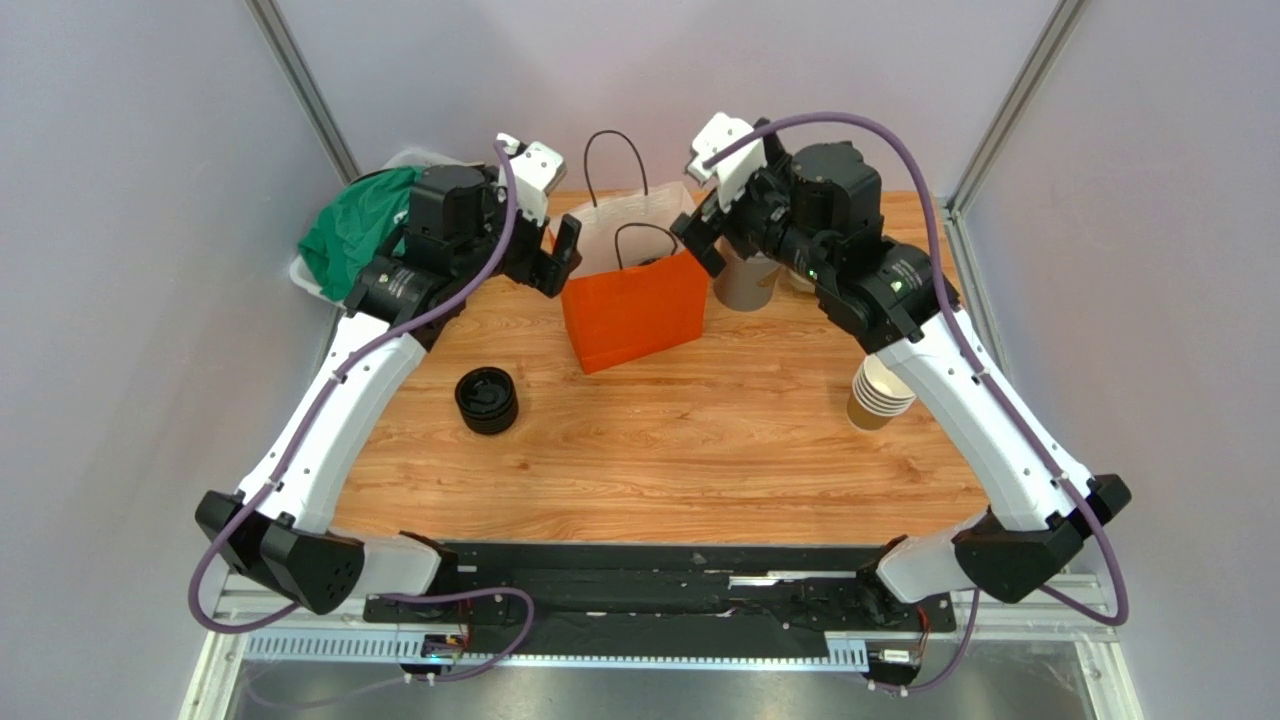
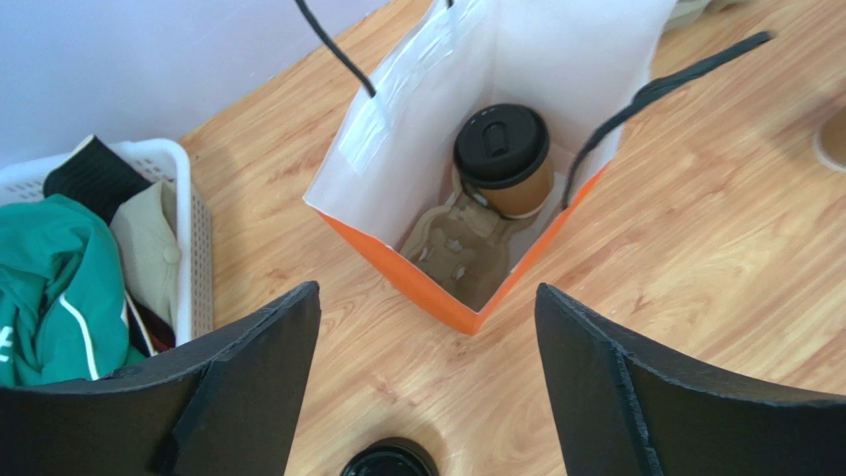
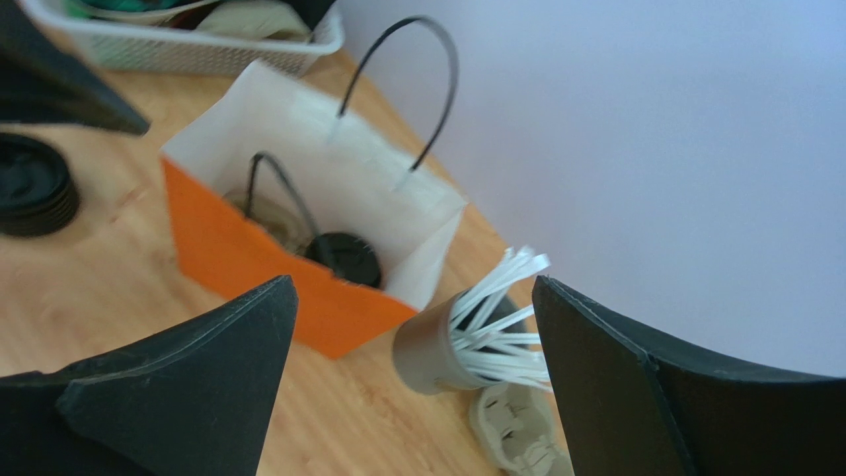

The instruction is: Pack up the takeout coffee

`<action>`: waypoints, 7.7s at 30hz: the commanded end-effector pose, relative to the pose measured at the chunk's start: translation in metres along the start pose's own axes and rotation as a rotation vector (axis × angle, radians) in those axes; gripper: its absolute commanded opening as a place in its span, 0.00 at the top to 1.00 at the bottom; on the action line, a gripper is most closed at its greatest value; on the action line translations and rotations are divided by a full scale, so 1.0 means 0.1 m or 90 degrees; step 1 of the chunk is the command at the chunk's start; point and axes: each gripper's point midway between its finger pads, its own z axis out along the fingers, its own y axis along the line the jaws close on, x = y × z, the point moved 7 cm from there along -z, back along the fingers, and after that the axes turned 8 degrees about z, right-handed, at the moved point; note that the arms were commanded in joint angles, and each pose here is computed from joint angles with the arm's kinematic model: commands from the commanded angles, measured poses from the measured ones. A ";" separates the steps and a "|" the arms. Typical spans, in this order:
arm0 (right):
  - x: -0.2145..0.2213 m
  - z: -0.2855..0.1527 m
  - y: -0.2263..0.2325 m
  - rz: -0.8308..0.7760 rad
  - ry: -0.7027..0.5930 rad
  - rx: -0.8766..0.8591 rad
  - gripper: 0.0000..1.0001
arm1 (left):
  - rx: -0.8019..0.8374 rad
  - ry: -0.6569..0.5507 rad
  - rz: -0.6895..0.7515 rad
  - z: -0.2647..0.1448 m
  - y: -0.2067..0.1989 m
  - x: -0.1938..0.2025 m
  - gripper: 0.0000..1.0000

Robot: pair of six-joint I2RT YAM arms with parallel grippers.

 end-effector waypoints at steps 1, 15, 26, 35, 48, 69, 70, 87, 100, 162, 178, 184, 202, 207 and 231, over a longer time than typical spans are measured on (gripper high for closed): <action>0.33 -0.02 0.32 0.016 0.036 -0.135 0.04 | 0.027 -0.063 0.015 -0.25 -0.07 -0.17 0.07; 0.65 0.35 0.25 0.036 0.052 -0.153 0.17 | 0.050 -0.065 0.088 -0.92 -0.18 -0.01 0.04; 0.66 0.66 0.33 0.074 0.072 -0.240 0.40 | 0.033 -0.077 0.041 -0.97 -0.06 0.12 0.03; 0.67 0.67 0.33 0.085 0.078 -0.238 0.92 | 0.033 -0.086 0.007 -0.98 -0.01 0.22 0.03; 0.49 0.27 0.33 0.103 0.030 -0.180 1.00 | 0.059 -0.099 -0.016 -0.96 -0.03 0.27 0.02; 0.84 -0.24 0.81 0.069 0.083 -0.153 1.00 | 0.077 -0.106 -0.027 -0.95 -0.06 0.28 0.01; 0.83 -0.25 0.84 0.069 0.079 -0.157 1.00 | 0.076 -0.104 -0.028 -0.95 -0.06 0.29 0.01; 0.51 -0.45 0.83 0.100 0.035 -0.174 1.00 | 0.078 -0.114 -0.048 -0.96 -0.03 0.33 0.01; 0.64 -0.43 0.98 0.088 0.050 -0.207 1.00 | 0.073 -0.112 -0.058 -0.94 -0.01 0.37 0.01; 1.56 1.11 -0.82 0.218 0.188 0.200 0.39 | 0.054 -0.125 -0.099 -0.96 0.09 0.48 0.01; 1.95 1.24 -0.82 0.214 0.266 0.223 0.40 | 0.055 -0.132 -0.105 -0.96 0.10 0.50 0.01; 2.05 1.27 -0.85 0.215 0.279 0.220 0.41 | 0.049 -0.134 -0.112 -0.98 0.12 0.51 0.01; 2.14 1.37 -0.82 0.197 0.272 0.196 0.56 | 0.049 -0.138 -0.123 -0.98 0.14 0.53 0.01; 2.17 1.37 -0.82 0.194 0.275 0.202 0.60 | 0.052 -0.139 -0.122 -0.97 0.15 0.53 0.01; 2.07 1.32 -0.83 0.188 0.259 0.205 0.92 | 0.051 -0.142 -0.122 -0.99 0.15 0.54 0.01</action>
